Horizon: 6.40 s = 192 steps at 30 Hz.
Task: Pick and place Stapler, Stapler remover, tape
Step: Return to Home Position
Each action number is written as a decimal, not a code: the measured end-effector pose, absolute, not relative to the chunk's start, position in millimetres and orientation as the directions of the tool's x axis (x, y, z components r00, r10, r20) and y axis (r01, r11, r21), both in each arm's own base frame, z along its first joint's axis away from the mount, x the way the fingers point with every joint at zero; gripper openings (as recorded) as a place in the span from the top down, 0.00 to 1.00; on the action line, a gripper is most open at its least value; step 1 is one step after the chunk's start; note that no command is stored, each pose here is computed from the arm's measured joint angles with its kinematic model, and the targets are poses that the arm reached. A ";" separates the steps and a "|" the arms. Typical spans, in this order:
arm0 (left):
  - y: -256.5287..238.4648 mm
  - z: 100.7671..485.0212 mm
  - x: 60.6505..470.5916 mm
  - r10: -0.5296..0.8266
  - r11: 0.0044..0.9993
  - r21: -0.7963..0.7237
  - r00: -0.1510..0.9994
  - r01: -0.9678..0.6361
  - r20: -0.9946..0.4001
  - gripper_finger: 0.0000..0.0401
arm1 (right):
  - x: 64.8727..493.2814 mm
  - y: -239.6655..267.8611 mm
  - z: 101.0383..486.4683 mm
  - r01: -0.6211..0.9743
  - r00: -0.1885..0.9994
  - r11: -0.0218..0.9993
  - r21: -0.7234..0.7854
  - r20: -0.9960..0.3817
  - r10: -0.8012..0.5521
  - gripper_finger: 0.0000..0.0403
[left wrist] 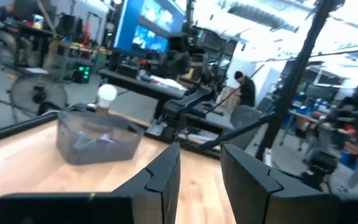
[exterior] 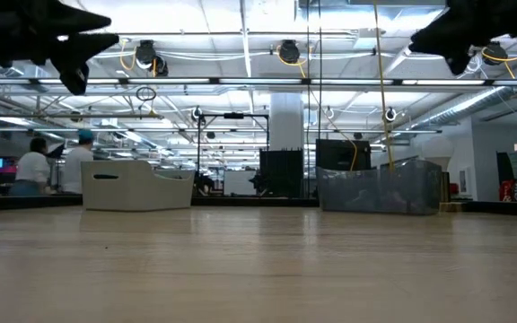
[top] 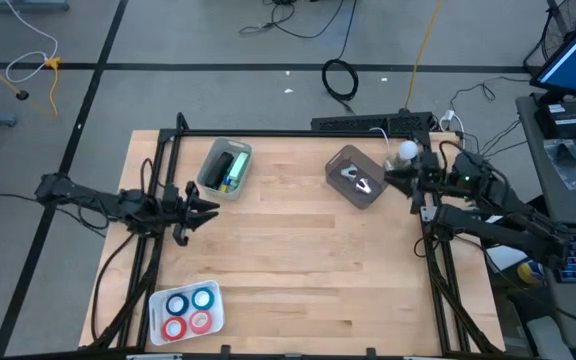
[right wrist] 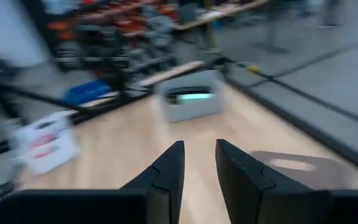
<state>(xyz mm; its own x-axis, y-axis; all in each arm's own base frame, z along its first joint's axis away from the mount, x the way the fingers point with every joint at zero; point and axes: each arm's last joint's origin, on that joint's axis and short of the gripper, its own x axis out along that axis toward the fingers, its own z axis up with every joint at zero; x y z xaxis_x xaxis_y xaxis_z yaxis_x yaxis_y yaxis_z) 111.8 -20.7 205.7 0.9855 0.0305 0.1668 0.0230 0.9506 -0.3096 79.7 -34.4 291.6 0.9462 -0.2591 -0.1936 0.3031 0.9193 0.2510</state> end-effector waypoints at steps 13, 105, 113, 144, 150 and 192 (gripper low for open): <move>-5.6 206.7 109.2 0.066 0.961 -0.276 0.981 -0.013 0.183 0.70 | 81.2 -38.6 260.0 0.401 0.911 0.880 0.254 -0.209 -0.355 0.79; 0.5 173.6 95.7 0.157 0.974 -0.167 0.987 -0.150 0.028 0.70 | 75.6 -41.6 184.1 0.539 0.842 0.828 0.156 -0.138 -0.522 0.79; 0.5 173.6 95.7 0.158 0.974 -0.166 0.987 -0.151 0.028 0.70 | 75.6 -41.5 183.8 0.540 0.841 0.822 0.183 -0.142 -0.521 0.79; 0.5 173.4 95.7 0.158 0.974 -0.166 0.987 -0.151 0.027 0.70 | 75.6 -41.5 183.8 0.540 0.841 0.822 0.183 -0.142 -0.521 0.79; 0.5 173.4 95.7 0.158 0.974 -0.166 0.987 -0.151 0.027 0.70 | 75.6 -41.5 183.8 0.540 0.842 0.822 0.183 -0.142 -0.521 0.79; 0.5 173.4 95.7 0.158 0.974 -0.166 0.987 -0.151 0.027 0.70 | 75.6 -41.5 183.8 0.540 0.842 0.822 0.183 -0.142 -0.521 0.79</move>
